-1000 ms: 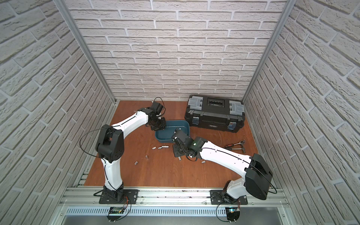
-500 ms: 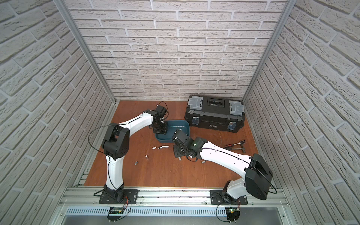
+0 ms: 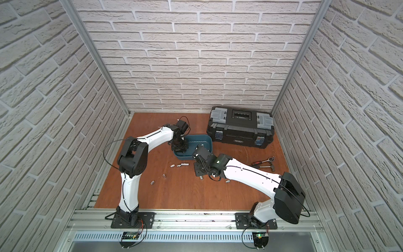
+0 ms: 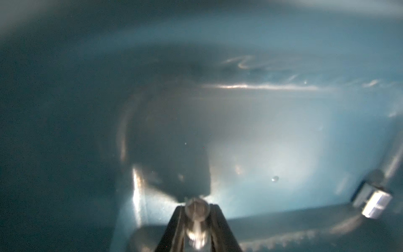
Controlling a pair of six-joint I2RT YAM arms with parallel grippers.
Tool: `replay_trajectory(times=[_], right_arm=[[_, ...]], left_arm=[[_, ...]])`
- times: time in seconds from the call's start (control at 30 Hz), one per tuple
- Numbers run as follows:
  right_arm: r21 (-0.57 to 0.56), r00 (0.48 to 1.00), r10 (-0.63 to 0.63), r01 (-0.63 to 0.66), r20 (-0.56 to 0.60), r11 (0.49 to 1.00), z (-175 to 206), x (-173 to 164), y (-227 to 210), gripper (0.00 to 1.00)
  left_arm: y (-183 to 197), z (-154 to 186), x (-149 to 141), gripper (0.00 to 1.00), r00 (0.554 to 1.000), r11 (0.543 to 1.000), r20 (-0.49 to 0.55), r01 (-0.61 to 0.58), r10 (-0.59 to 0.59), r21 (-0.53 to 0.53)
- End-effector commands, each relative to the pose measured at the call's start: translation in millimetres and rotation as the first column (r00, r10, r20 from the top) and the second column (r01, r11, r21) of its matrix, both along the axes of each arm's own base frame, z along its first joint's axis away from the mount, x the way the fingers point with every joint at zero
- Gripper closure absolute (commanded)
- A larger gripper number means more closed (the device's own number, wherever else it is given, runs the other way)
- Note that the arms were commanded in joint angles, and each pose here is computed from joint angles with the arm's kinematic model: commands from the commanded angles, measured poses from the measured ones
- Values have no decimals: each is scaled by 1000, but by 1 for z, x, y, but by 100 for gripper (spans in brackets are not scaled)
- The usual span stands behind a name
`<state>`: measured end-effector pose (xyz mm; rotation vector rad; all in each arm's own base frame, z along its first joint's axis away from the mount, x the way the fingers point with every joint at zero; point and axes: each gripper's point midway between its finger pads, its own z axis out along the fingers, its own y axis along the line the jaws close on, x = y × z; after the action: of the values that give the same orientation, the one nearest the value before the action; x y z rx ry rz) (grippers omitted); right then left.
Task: Put the socket on the desktop into the storage box
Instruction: Place the socket head in the storage box, then pick up the socket head from the center of the board.
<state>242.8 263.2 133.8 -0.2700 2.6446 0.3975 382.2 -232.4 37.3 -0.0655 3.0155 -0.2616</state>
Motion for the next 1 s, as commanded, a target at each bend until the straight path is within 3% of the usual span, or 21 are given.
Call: replay_trajectory(times=[0.0, 0.27, 0.5, 0.97], right_arm=[[0, 1000, -20, 20, 13, 1000, 4, 2, -4, 55], [-22, 999, -9, 10, 32, 1000, 19, 4, -8, 49], [-57, 997, -71, 72, 18, 996, 21, 8, -28, 48], [-102, 979, -199, 194, -41, 976, 11, 1, -74, 47]], left_arm=[[0, 13, 2, 64, 999, 1000, 25, 25, -25, 9], [-3, 63, 2, 54, 991, 997, 122, 57, -51, -53], [2, 101, -15, 48, 976, 990, 207, 94, -70, -109], [5, 110, -75, 45, 966, 955, 243, 155, -93, -251]])
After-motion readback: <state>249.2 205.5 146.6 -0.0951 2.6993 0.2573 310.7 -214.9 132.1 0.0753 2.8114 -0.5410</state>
